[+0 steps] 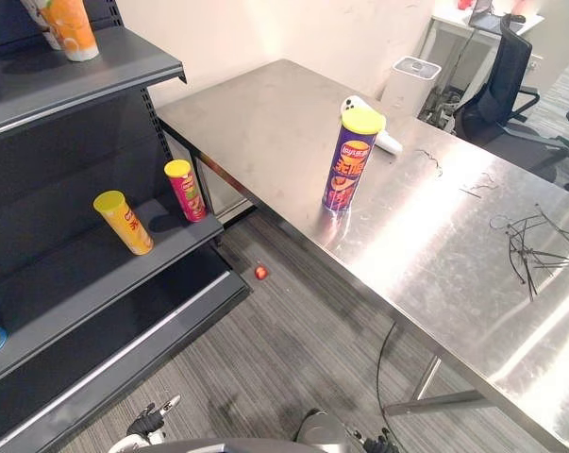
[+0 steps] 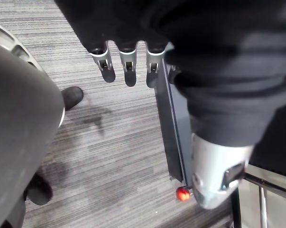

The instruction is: Put the gum and the chips on the shelf.

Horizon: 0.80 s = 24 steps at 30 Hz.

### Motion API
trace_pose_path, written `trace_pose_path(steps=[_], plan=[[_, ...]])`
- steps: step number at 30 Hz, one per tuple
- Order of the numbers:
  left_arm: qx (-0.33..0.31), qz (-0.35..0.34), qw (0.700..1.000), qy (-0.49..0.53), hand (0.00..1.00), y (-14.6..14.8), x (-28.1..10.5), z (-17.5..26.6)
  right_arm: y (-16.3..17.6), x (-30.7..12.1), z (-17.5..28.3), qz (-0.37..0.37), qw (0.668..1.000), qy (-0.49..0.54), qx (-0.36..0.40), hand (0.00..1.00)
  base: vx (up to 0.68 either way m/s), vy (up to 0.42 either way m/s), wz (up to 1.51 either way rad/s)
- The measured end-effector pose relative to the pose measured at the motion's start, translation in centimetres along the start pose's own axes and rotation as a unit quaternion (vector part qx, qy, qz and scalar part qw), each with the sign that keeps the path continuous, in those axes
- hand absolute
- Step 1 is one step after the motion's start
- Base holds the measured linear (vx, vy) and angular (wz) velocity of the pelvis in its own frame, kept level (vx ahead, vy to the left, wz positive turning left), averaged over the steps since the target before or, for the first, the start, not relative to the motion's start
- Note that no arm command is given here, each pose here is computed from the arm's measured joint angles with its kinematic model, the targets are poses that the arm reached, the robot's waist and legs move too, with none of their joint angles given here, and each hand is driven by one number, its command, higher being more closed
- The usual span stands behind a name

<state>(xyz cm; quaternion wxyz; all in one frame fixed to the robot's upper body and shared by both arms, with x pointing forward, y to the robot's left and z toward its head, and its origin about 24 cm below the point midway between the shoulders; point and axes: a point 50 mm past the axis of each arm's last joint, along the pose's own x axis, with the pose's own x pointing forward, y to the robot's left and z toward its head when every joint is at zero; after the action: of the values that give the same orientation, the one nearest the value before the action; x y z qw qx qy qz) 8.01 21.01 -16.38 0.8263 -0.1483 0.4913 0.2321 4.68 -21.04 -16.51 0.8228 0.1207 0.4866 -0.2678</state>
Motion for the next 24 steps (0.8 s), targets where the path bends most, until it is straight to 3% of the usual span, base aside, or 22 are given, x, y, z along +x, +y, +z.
trace_pose_path(steps=[6,14,21,24], plan=[[0.0,0.0,1.0,0.0,0.0,0.1,0.1,0.1,0.0,-0.1,0.0,0.001,1.0,-0.007,-0.003,0.0,-0.01,-0.014,-0.03],[-0.057,-0.011,0.998,-0.001,0.0,-0.3,-0.1,-0.3,-0.6,0.6,2.0,0.002,0.999,-0.031,-0.031,0.0,0.04,-0.038,-0.58],[-0.126,-0.005,0.992,-0.004,0.0,-1.1,-0.3,-1.1,-0.8,0.7,1.9,0.01,0.998,-0.012,-0.059,0.0,0.04,0.188,-1.07],[-0.126,0.007,0.992,-0.01,0.0,-0.4,-0.3,-0.8,0.0,0.4,1.2,0.015,0.999,-0.005,-0.05,0.0,0.18,0.285,-0.37]])
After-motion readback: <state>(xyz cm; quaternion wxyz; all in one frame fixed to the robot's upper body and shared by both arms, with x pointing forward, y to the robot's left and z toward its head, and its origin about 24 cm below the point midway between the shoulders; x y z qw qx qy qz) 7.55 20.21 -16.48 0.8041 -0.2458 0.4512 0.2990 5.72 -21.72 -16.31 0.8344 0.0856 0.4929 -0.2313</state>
